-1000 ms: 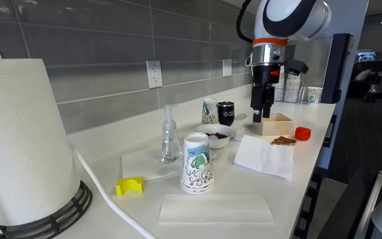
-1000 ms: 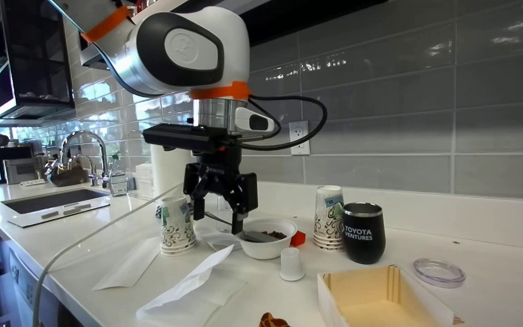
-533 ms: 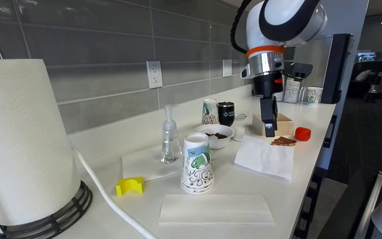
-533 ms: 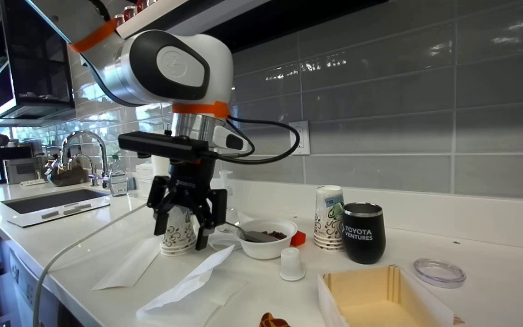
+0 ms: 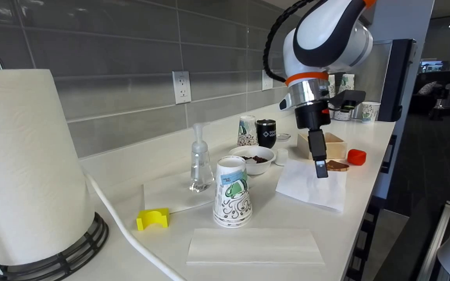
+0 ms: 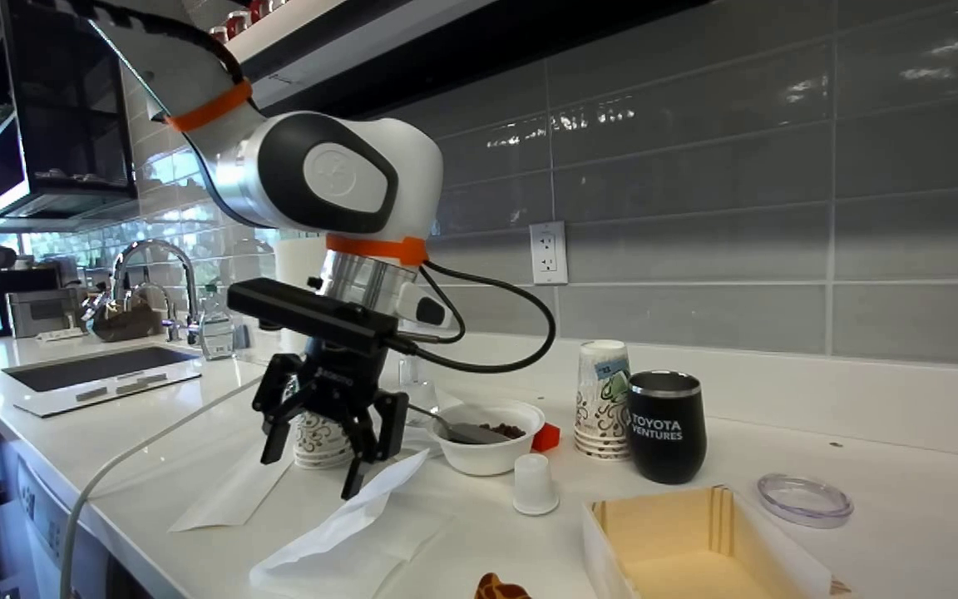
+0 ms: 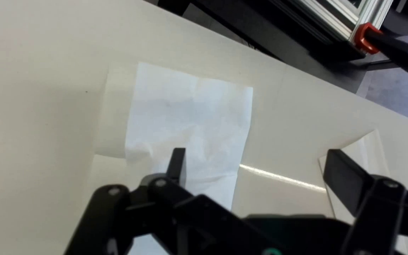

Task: Fold the white napkin in half.

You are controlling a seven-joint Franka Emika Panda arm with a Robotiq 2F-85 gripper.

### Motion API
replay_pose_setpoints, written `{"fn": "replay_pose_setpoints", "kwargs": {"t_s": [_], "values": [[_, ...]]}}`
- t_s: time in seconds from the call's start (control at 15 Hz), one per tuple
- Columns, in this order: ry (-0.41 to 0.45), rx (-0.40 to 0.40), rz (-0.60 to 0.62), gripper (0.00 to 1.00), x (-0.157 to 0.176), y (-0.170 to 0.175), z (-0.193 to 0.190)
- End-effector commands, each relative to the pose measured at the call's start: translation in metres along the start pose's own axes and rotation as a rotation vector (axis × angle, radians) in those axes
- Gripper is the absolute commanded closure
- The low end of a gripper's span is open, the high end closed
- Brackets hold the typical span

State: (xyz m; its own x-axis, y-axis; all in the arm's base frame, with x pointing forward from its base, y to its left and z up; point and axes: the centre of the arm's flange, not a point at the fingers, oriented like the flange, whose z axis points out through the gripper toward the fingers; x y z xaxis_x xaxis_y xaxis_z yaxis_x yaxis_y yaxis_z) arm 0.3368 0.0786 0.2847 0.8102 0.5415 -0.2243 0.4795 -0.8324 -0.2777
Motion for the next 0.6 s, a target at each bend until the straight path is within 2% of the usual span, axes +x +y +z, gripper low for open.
{"fn": "replay_pose_setpoints", "kwargs": {"t_s": [0.0,0.27,0.53], "values": [[0.056,0.007,-0.025,0.00,0.022,0.014,0.010],[0.152,-0.007,-0.044,0.00,0.040,0.032,0.021],[0.159,-0.024,-0.023,0.00,0.049,0.043,0.031]]}}
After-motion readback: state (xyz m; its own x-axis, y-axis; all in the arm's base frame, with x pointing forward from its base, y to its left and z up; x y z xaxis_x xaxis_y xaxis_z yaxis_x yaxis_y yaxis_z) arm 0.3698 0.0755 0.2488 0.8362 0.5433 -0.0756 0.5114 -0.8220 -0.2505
